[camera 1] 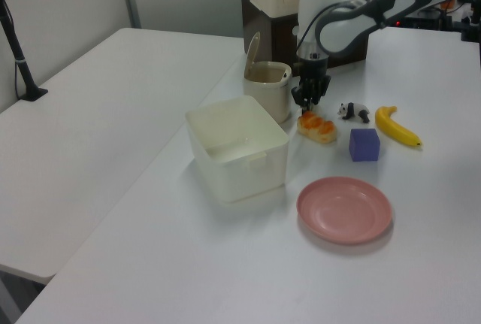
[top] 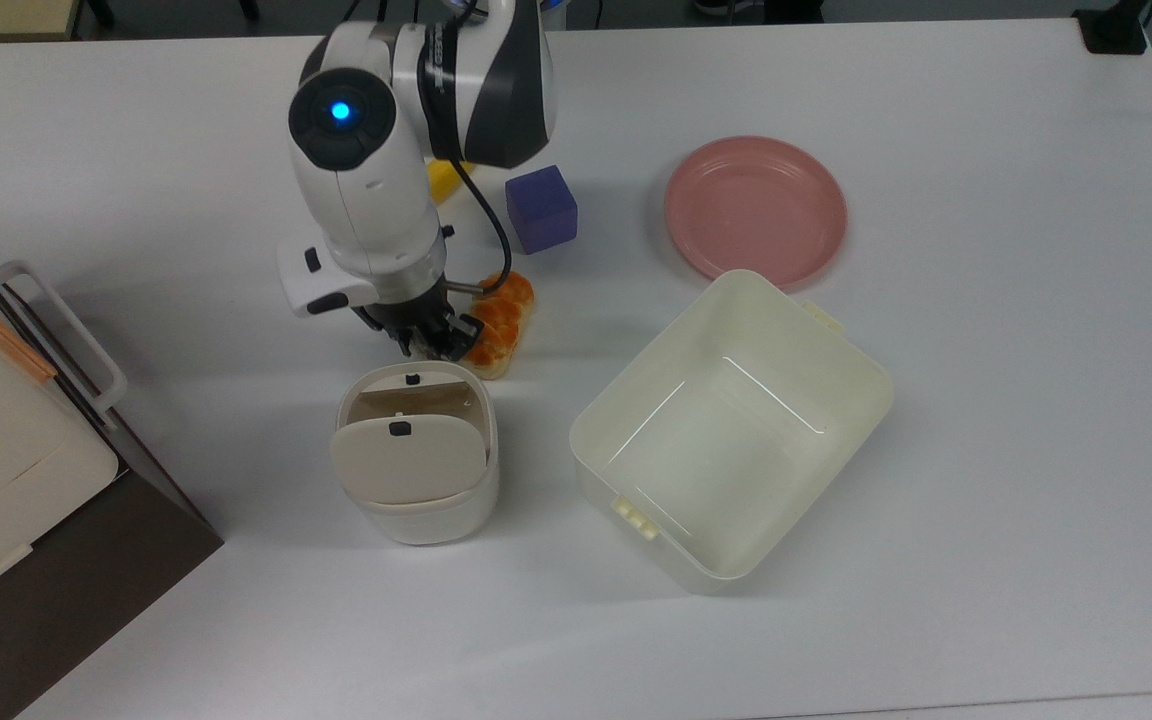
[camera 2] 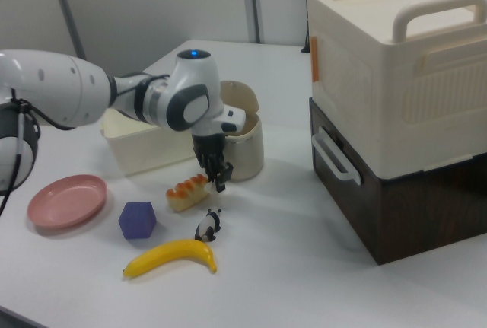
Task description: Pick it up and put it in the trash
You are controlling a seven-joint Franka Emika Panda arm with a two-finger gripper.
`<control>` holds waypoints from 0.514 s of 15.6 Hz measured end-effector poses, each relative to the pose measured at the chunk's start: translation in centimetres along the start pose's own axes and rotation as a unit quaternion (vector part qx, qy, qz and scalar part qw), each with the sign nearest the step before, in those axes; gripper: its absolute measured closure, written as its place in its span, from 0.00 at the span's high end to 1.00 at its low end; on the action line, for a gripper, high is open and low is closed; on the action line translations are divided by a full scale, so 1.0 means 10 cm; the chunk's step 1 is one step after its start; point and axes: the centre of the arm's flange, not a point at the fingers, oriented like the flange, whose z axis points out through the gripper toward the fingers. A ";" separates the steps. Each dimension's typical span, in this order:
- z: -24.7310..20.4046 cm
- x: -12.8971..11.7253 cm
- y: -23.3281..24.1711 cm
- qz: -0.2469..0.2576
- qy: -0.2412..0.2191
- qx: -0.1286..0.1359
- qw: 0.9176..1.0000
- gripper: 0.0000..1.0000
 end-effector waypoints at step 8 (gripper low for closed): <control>-0.82 -0.15 -0.03 -0.066 -0.009 -0.029 0.997 0.34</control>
